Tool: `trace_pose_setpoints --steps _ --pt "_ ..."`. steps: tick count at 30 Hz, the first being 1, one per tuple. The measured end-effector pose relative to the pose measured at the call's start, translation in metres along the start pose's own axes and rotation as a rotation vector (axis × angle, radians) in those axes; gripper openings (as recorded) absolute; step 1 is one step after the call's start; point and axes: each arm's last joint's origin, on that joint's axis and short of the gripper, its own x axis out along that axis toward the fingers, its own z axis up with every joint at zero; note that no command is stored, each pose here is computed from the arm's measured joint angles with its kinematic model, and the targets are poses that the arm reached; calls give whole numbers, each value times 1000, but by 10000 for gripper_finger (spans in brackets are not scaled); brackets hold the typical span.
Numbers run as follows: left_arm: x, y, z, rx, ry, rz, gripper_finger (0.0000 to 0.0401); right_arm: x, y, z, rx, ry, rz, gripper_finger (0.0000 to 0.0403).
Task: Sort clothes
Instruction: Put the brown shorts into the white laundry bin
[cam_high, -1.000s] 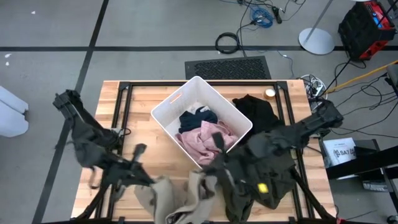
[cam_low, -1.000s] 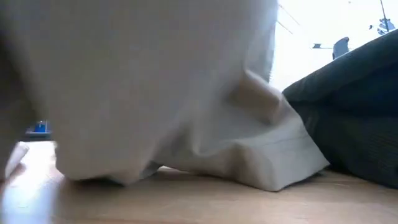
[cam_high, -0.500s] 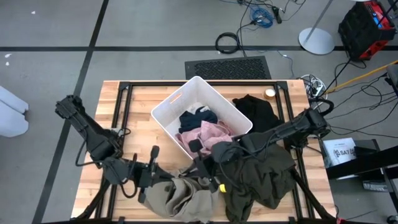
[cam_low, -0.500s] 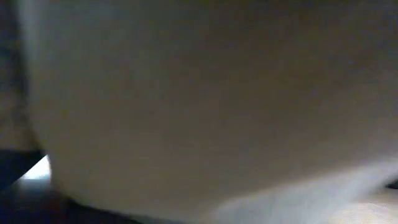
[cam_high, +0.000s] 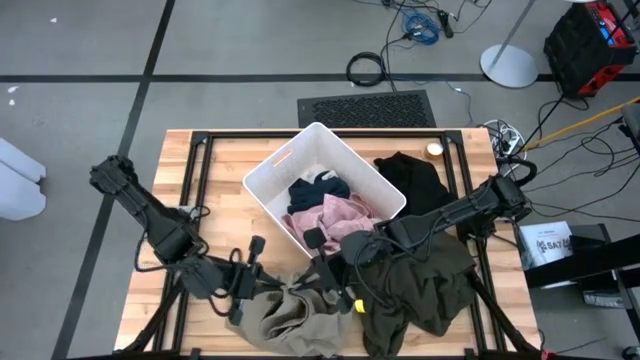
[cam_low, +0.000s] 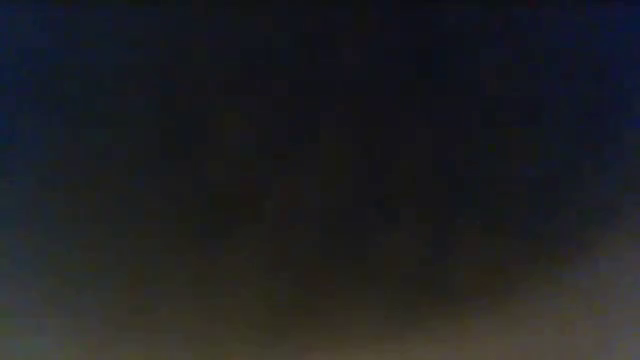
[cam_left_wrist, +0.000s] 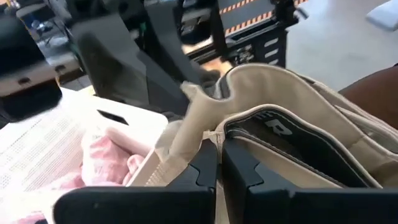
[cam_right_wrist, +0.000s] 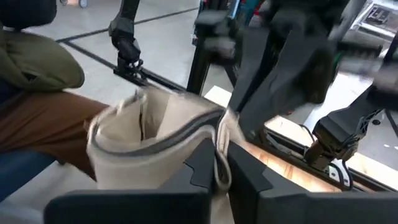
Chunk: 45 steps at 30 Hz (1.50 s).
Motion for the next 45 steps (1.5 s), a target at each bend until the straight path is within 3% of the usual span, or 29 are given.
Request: trace_pose_setpoints --steps 7,16,25,28,31,34,38,42,45 --pt "5 6 -1 -9 7 33 7 0 -4 -3 63 22 -10 104" --pt "6 7 1 -11 -5 39 7 6 -7 -17 153 133 -125 229" --pt "11 13 0 15 4 58 7 13 -11 -23 175 124 -92 273" --pt "11 13 1 25 -5 59 7 13 -13 -24 219 125 -87 265" --pt "11 14 1 24 -8 61 26 13 -13 -24 219 127 -91 227" --pt "12 16 1 12 -9 67 59 13 -12 -25 218 139 -90 157" --pt "12 17 1 -16 -10 74 107 13 -12 -29 206 182 -85 34" --pt "8 20 -5 -50 53 100 141 12 -11 -31 225 199 -88 30" --pt "-7 29 -10 -63 100 191 146 10 -11 -30 226 204 -90 30"
